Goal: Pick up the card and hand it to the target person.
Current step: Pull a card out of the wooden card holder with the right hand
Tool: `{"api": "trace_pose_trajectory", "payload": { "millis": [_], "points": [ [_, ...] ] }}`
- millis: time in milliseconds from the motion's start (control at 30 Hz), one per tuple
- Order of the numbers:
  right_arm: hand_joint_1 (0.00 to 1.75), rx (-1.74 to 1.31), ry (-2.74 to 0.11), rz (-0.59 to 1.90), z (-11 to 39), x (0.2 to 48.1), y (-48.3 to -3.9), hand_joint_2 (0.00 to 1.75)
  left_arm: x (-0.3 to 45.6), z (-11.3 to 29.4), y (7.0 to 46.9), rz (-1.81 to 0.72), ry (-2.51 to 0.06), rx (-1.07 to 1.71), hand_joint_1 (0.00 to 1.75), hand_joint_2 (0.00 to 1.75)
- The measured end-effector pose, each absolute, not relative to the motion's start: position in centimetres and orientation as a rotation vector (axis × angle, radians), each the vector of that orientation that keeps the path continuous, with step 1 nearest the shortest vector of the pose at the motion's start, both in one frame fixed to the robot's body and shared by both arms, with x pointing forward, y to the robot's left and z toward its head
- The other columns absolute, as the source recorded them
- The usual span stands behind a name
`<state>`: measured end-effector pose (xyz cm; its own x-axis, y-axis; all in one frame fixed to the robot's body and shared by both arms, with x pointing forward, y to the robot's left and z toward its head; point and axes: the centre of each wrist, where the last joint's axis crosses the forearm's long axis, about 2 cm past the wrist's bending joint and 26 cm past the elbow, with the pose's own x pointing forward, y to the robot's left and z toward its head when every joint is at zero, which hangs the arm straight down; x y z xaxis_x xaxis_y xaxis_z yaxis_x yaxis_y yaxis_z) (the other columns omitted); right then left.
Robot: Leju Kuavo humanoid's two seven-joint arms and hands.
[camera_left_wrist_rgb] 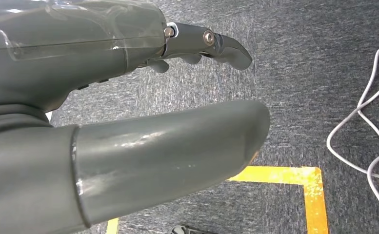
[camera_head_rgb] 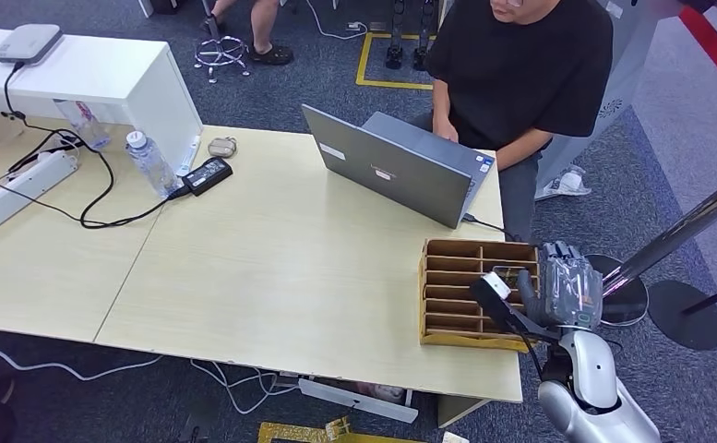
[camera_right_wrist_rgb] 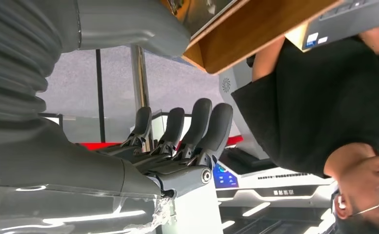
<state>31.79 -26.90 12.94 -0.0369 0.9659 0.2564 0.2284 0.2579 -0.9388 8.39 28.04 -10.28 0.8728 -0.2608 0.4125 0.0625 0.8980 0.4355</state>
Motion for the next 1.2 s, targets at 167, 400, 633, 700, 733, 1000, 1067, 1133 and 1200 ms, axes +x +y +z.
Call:
{"api": "trace_pose_trajectory", "payload": {
  "millis": [167,400,633,700,733,1000,1067,1133,1200],
  "points": [
    [0.89,-1.155,-1.481,0.925,12.7,31.6,-26.7,1.75,8.4,-10.3,28.0,-0.174,-0.483,0.426,0.0,0.0],
    [0.89,-1.14,-1.467,0.969,12.4,31.6,-26.5,1.75,8.4,-10.3,28.0,-0.176,-0.487,0.426,0.0,0.0],
    [0.86,-1.118,-1.458,1.006,11.8,31.9,-26.5,1.75,8.4,-10.3,28.0,-0.179,-0.49,0.424,0.0,0.0],
    [0.86,-1.118,-1.456,1.016,11.7,32.0,-26.5,1.75,8.4,-10.3,28.0,-0.181,-0.49,0.422,0.0,0.0],
    [0.86,-1.118,-1.455,1.02,11.7,32.1,-26.5,1.75,8.4,-10.3,28.0,-0.183,-0.491,0.422,0.0,0.0],
    [0.95,-1.115,-1.441,1.056,11.5,32.4,-26.4,1.75,8.4,-10.3,28.0,-0.186,-0.486,0.425,0.0,0.0],
    [0.98,-1.114,-1.441,1.06,11.5,32.5,-26.3,1.75,8.4,-10.3,28.0,-0.186,-0.485,0.425,0.0,0.0],
    [0.98,-1.117,-1.442,1.063,11.5,32.6,-26.4,1.75,8.4,-10.3,28.0,-0.186,-0.484,0.425,0.0,0.0],
    [0.98,-1.122,-1.443,1.063,11.5,32.7,-26.4,1.75,8.4,-10.3,28.0,-0.187,-0.484,0.425,0.0,0.0]
  ]
}}
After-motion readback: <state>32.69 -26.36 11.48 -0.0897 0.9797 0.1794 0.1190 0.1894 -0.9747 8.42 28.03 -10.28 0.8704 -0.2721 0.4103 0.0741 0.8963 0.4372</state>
